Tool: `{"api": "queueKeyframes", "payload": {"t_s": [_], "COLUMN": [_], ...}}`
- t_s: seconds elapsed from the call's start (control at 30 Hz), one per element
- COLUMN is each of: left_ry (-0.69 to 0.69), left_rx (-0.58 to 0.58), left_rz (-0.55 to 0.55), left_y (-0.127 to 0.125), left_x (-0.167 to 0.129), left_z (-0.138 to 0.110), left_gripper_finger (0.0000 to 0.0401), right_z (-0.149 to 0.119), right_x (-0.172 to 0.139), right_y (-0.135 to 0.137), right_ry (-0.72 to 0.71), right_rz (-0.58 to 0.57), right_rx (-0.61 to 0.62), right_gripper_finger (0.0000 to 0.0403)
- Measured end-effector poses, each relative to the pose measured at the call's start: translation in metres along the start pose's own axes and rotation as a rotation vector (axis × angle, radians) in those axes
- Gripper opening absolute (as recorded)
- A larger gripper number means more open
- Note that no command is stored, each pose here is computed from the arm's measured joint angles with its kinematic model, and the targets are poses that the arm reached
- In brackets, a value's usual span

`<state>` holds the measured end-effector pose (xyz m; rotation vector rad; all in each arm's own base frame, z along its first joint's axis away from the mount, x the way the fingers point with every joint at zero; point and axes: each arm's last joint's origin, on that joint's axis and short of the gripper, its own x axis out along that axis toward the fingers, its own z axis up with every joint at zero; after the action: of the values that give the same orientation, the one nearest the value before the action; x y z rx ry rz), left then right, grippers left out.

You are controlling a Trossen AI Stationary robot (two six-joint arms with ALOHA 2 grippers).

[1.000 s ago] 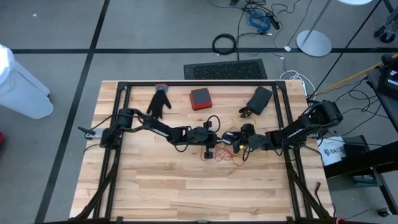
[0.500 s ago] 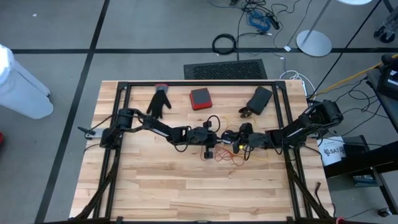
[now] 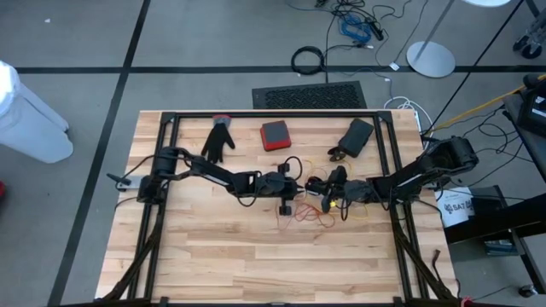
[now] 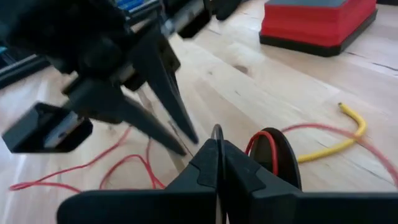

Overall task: Coil cords
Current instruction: Coil the red wire onto the spool

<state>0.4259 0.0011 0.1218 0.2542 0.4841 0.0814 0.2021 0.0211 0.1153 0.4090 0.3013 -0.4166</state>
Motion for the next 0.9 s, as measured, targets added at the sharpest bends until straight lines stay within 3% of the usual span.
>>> {"api": "queueKeyframes", "payload": {"t_s": [0.17,0.43,0.7,0.9], "left_ry": [0.002,-0.014,-0.030,-0.040], "left_rx": [-0.003,-0.012,-0.018,-0.020], "left_rz": [0.021,-0.064,-0.079,-0.120], "left_y": [0.002,0.003,0.007,0.008], "left_x": [-0.002,-0.001,-0.001,0.000], "left_z": [0.002,0.002,0.002,0.002], "left_gripper_finger": [0.0057,0.0059,0.0129,0.0137], "right_z": [-0.005,-0.009,-0.010,-0.006], "right_x": [-0.001,-0.004,-0.007,-0.008], "right_y": [0.000,0.007,0.012,0.018], "right_ry": [0.035,0.045,0.028,-0.018], "right_rz": [-0.005,0.035,0.065,0.103], "right_rx": [-0.077,-0.225,-0.273,-0.307], "right_gripper_finger": [0.0001,0.0001,0.0001,0.0001]}}
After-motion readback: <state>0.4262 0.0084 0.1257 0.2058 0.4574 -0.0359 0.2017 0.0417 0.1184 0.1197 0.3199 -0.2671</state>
